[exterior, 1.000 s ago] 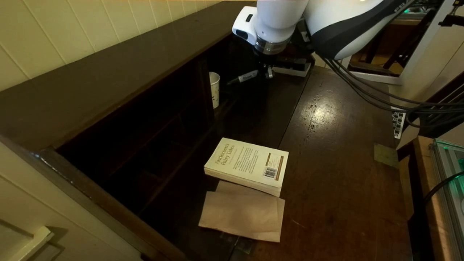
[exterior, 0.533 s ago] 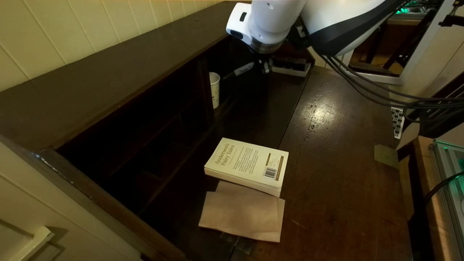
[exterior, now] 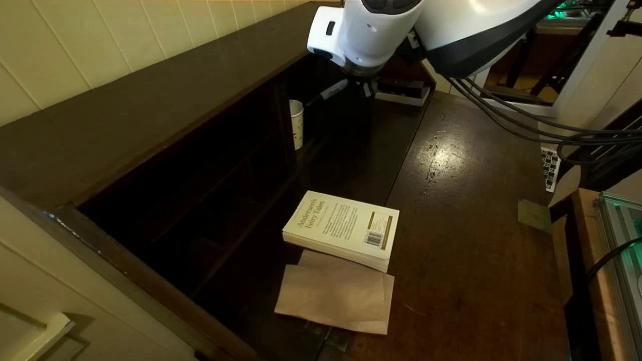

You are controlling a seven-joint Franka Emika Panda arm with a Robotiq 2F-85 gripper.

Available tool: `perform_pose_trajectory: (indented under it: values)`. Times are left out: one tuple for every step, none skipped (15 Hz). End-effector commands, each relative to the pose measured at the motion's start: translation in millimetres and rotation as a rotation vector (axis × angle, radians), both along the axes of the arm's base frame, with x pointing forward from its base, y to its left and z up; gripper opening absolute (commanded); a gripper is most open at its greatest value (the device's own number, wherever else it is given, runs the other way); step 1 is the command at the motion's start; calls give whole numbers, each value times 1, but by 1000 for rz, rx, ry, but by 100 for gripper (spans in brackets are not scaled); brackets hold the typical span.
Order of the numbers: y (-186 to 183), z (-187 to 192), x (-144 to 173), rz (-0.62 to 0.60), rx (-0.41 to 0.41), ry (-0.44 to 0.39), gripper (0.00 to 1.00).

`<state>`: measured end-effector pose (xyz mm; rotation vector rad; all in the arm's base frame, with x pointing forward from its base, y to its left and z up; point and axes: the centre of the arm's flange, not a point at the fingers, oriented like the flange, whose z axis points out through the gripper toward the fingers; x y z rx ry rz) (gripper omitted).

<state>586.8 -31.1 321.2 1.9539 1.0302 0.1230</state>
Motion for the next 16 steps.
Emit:
perform_pose_trajectory:
  values:
    - [2,-4,9,14,-70,-29,5]
    - [2,-5,10,20,-81,-37,5]
    - [2,-7,11,28,-94,-44,5]
    - [2,-9,13,37,-104,-51,5]
    - [2,-11,14,45,-115,-59,5]
    - [2,-13,15,50,-120,-61,5]
    - [2,-15,16,55,-128,-68,5]
    - [2,-18,17,61,-135,-68,5]
    - [3,-20,17,66,-141,-72,5]
    - [3,-21,18,73,-148,-76,5]
    - [3,-22,19,79,-156,-80,5]
    - [3,-23,20,85,-164,-80,5]
    - [3,-24,21,92,-169,-82,5]
    - [3,-24,22,101,-171,-81,5]
    - [4,-25,24,109,-176,-83,5]
    - [4,-26,25,120,-179,-83,5]
